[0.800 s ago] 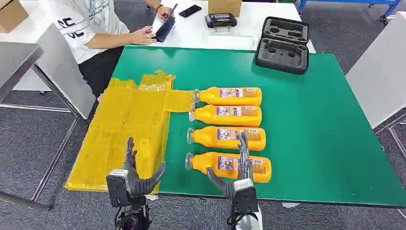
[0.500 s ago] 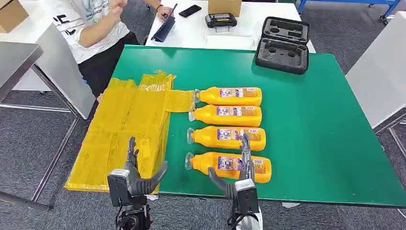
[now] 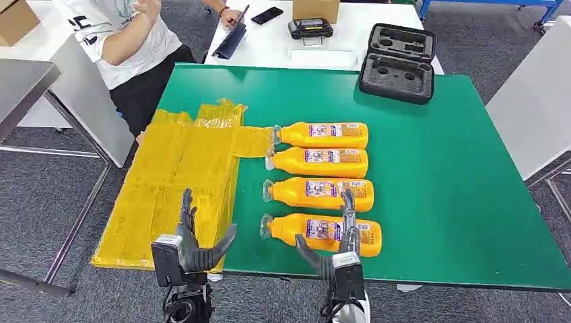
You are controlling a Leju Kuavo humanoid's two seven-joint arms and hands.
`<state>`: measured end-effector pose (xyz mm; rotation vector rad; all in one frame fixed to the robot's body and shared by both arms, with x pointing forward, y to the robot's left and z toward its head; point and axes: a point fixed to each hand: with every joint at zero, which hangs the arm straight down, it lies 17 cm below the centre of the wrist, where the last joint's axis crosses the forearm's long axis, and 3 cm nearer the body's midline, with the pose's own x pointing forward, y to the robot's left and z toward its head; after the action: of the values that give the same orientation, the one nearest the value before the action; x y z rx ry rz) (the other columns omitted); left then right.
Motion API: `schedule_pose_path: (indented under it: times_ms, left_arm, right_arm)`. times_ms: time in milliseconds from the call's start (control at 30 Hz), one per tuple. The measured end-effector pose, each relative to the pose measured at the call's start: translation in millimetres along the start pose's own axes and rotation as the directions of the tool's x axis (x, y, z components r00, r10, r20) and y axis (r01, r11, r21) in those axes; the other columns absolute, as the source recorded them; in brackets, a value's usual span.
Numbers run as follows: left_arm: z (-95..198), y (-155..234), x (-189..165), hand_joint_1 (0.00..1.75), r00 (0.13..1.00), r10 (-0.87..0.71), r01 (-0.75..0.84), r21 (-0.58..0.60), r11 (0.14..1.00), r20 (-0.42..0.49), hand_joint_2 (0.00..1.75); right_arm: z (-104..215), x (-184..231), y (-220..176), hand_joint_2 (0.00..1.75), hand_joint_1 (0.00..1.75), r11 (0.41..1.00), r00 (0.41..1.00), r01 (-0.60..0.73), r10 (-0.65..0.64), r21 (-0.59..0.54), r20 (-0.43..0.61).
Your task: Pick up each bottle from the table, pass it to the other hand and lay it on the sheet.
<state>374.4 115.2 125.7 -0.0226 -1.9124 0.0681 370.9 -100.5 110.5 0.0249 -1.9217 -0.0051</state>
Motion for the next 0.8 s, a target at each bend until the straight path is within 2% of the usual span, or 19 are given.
schedule_pose_path:
  times_ms: [233,367,467,600,800]
  left_arm:
    - [-3.6,-0.3,2.7,0.00,1.000,-0.004,0.004,-0.003,1.000,0.014,1.75]
    - [-8.3,-2.1,14.3,0.00,0.992,-0.091,0.092,-0.010,0.996,0.087,1.75]
    - [-12.8,-6.7,21.1,0.00,0.984,-0.128,0.133,-0.026,0.991,0.126,1.75]
    - [-14.8,-8.7,23.3,0.00,0.983,-0.123,0.129,-0.033,0.991,0.134,1.75]
    - [-17.2,-9.1,25.6,0.00,0.983,-0.116,0.123,-0.036,0.992,0.143,1.75]
  right_arm:
    - [0.8,1.2,2.1,1.75,0.00,1.000,1.000,-0.015,0.015,0.011,0.008]
    - [-3.3,6.8,1.0,1.75,0.00,0.999,0.998,-0.049,0.048,0.024,0.039]
    - [-8.3,13.4,4.2,1.75,0.00,0.992,0.991,-0.114,0.110,0.060,0.071]
    - [-13.8,16.6,8.1,1.75,0.00,0.959,0.969,-0.242,0.231,0.145,0.088]
    - [-18.0,18.8,5.0,1.75,0.00,0.925,0.943,-0.329,0.313,0.188,0.110]
